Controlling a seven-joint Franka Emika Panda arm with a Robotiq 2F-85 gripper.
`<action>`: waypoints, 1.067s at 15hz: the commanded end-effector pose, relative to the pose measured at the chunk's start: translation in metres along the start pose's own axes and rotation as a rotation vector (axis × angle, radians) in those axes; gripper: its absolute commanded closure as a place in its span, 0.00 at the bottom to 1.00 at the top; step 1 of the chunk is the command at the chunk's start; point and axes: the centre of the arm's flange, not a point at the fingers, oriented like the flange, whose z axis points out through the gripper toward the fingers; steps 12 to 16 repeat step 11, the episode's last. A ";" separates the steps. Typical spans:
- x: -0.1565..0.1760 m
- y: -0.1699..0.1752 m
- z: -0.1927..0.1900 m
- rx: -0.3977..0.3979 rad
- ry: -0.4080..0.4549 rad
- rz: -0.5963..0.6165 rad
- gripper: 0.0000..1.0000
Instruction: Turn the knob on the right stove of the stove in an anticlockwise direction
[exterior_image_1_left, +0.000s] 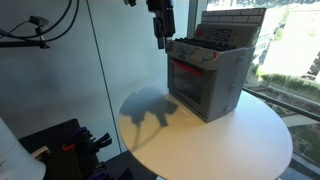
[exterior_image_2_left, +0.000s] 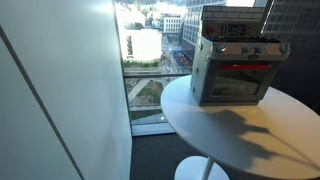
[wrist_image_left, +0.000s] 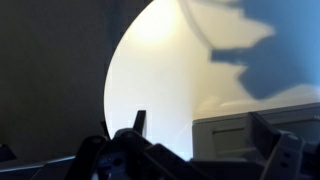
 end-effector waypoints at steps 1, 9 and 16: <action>-0.018 0.003 -0.017 0.002 -0.051 -0.014 0.00; -0.021 0.002 -0.016 -0.017 -0.060 -0.005 0.00; -0.021 0.002 -0.015 -0.017 -0.060 -0.004 0.00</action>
